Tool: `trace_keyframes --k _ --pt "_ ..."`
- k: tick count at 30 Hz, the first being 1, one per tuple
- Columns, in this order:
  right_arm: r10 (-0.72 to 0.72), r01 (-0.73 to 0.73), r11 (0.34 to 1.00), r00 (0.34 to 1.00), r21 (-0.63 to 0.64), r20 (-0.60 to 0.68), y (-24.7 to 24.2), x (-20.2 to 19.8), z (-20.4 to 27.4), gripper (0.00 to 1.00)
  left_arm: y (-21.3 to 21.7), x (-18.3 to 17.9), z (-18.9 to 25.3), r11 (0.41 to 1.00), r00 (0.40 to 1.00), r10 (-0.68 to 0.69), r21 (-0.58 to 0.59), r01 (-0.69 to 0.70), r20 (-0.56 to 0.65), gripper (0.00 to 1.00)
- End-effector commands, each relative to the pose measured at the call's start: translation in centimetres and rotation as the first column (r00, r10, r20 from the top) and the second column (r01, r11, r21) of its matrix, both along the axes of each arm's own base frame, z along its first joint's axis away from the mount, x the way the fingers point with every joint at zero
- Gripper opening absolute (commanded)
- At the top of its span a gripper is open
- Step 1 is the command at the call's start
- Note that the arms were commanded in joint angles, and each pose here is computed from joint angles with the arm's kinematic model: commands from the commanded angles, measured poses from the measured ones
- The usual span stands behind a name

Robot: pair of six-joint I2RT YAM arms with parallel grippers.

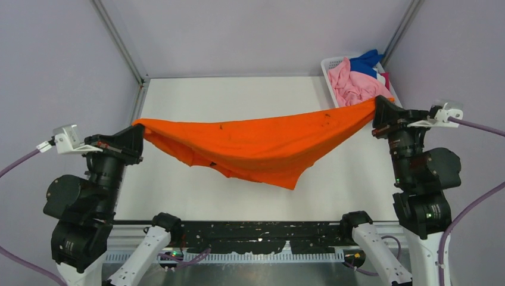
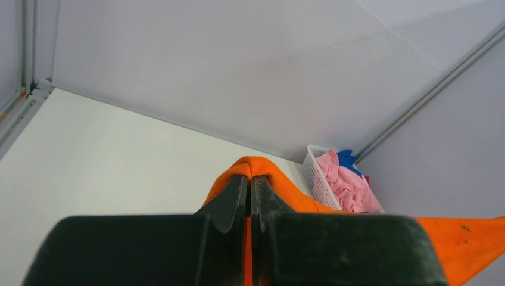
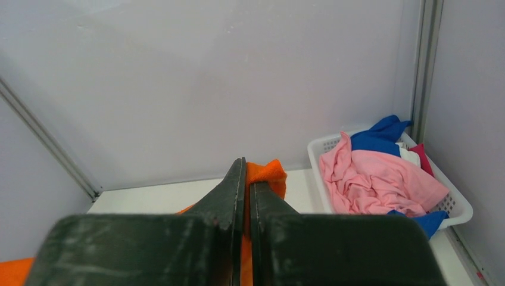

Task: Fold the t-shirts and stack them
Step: Flatten out the tshirt

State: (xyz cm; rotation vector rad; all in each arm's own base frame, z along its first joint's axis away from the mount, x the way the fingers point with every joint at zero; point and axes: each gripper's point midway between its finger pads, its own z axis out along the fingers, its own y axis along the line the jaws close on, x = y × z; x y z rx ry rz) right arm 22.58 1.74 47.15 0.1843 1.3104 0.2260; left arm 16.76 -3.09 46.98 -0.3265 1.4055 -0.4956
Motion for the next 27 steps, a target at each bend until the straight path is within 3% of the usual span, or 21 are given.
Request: trace_keyframes --k 1,6,9,12,15,19,20,21,22,24,25,27 --pt "0.058 -0.056 0.998 0.990 -0.018 0.132 0.4 -4.2 4.2 0.05 1.3 -1.9 2.5 0.999 0.996 0.035 -0.006 -0.034 0.080 0.00" --pt "0.069 -0.069 0.998 0.997 -0.003 0.042 0.7 -3.2 2.2 0.05 1.2 0.9 -1.0 0.997 0.995 0.082 0.019 -0.081 -0.062 0.00" --pt "0.041 -0.040 0.999 0.995 0.015 -0.087 0.8 0.2 -1.2 0.05 1.2 4.3 -5.2 0.987 0.966 0.150 0.087 -0.135 -0.210 0.00" --pt "0.035 -0.029 0.999 0.969 0.029 -0.244 1.3 4.2 -6.0 0.05 0.7 8.7 -12.0 0.973 0.886 0.205 0.180 -0.142 -0.415 0.00" --pt "0.044 -0.030 0.999 0.890 0.039 -0.453 2.6 9.4 -14.1 0.05 -0.5 12.4 -19.0 0.983 0.795 0.152 0.174 -0.060 -0.587 0.00" --pt "-0.005 0.006 1.000 0.821 0.000 -0.571 2.9 16.1 -20.7 0.05 -0.4 16.2 -25.9 0.993 0.663 0.104 0.119 -0.022 -0.742 0.00" --pt "-0.014 0.012 1.000 0.824 -0.008 -0.566 2.9 17.2 -20.2 0.07 -0.6 16.9 -27.1 0.995 0.632 0.081 0.099 -0.006 -0.771 0.00" --pt "-0.040 0.019 0.999 0.780 -0.041 -0.624 2.9 18.7 -22.7 0.20 -0.7 17.5 -28.1 0.996 0.608 0.069 0.089 0.003 -0.791 0.00" --pt "-0.060 0.031 0.998 0.771 -0.057 -0.634 2.9 20.5 -22.6 0.27 -0.6 17.9 -28.9 0.996 0.589 0.073 0.093 0.003 -0.805 0.00" --pt "-0.110 0.057 0.993 0.736 -0.100 -0.668 2.5 21.6 -23.5 0.53 -0.4 18.5 -30.1 0.995 0.559 0.082 0.097 -0.002 -0.825 0.00" --pt "-0.125 0.059 0.991 0.719 -0.119 -0.684 2.5 21.5 -23.9 0.75 -0.5 18.5 -30.5 0.995 0.550 0.083 0.098 -0.002 -0.831 0.00" --pt "-0.140 0.051 0.988 0.705 -0.147 -0.696 2.7 21.0 -24.0 0.95 -0.4 18.4 -31.1 0.995 0.536 0.085 0.098 -0.003 -0.840 0.00"
